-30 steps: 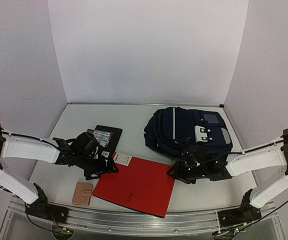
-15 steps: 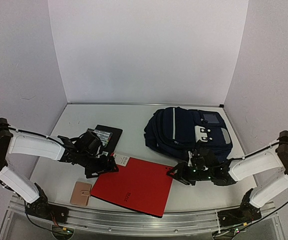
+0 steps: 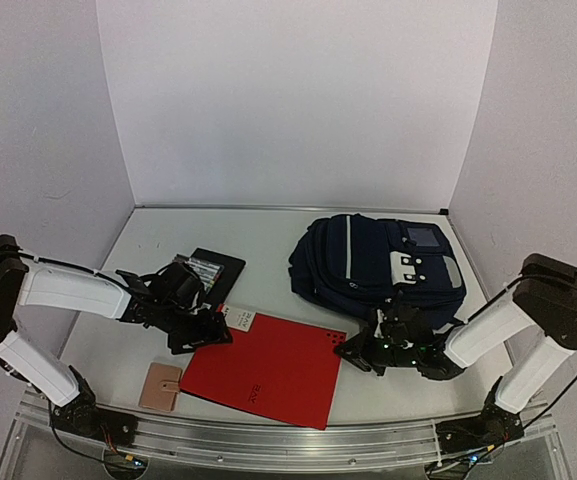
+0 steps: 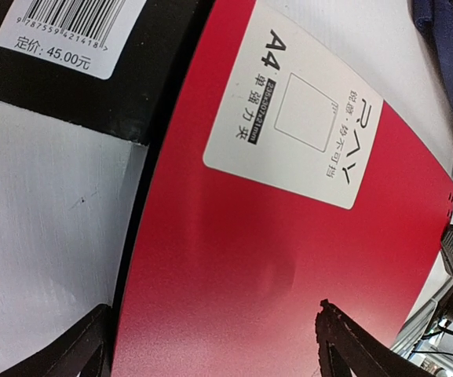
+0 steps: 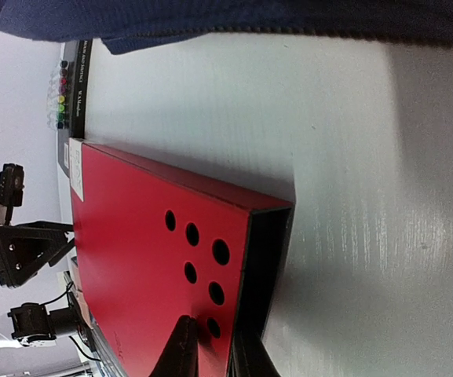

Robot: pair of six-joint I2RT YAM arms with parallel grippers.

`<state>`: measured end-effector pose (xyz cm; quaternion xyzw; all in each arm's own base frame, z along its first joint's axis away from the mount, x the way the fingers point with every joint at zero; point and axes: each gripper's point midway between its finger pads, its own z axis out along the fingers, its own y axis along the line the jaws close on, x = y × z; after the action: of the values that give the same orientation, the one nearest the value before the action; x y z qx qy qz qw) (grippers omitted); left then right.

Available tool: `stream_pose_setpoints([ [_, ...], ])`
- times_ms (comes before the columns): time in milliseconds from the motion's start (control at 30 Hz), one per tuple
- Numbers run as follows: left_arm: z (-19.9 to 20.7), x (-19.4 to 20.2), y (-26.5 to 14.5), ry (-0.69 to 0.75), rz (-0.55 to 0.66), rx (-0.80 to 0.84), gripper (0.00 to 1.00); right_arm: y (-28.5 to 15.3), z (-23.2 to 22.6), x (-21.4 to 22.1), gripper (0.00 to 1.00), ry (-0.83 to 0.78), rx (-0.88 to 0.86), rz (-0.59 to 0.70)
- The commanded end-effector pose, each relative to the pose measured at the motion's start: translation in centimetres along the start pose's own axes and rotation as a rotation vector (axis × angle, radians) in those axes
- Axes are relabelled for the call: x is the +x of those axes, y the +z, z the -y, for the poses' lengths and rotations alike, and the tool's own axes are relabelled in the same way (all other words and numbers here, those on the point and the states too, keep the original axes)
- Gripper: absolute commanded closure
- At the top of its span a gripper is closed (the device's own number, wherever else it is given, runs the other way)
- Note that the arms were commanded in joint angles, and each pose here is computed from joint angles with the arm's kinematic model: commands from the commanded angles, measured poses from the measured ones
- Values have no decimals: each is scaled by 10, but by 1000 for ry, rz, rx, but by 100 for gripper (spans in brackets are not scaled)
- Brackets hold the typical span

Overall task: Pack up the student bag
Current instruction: Pick up the files from the center of the board.

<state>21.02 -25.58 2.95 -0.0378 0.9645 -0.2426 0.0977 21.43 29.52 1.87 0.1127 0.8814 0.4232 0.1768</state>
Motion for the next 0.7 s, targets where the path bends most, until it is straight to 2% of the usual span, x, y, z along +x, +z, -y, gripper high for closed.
stream_pose_setpoints([
  [0,20,0,-2,3,1,91,12,-7,-72,-11,94,-13,-288,32],
  [67,20,-3,-9,3,27,93,10,-13,-80,-15,100,-17,-312,54],
  [233,30,-15,-37,33,119,141,0,-41,-105,-27,100,-28,-386,117],
  [367,44,-24,-70,96,202,200,0,-62,-128,-39,100,-120,-353,161],
  [500,65,-31,-107,235,283,270,0,-83,-145,-50,100,-267,-249,192],
  [667,101,-42,-156,504,393,339,0,-92,-167,-48,100,-413,-195,130],
])
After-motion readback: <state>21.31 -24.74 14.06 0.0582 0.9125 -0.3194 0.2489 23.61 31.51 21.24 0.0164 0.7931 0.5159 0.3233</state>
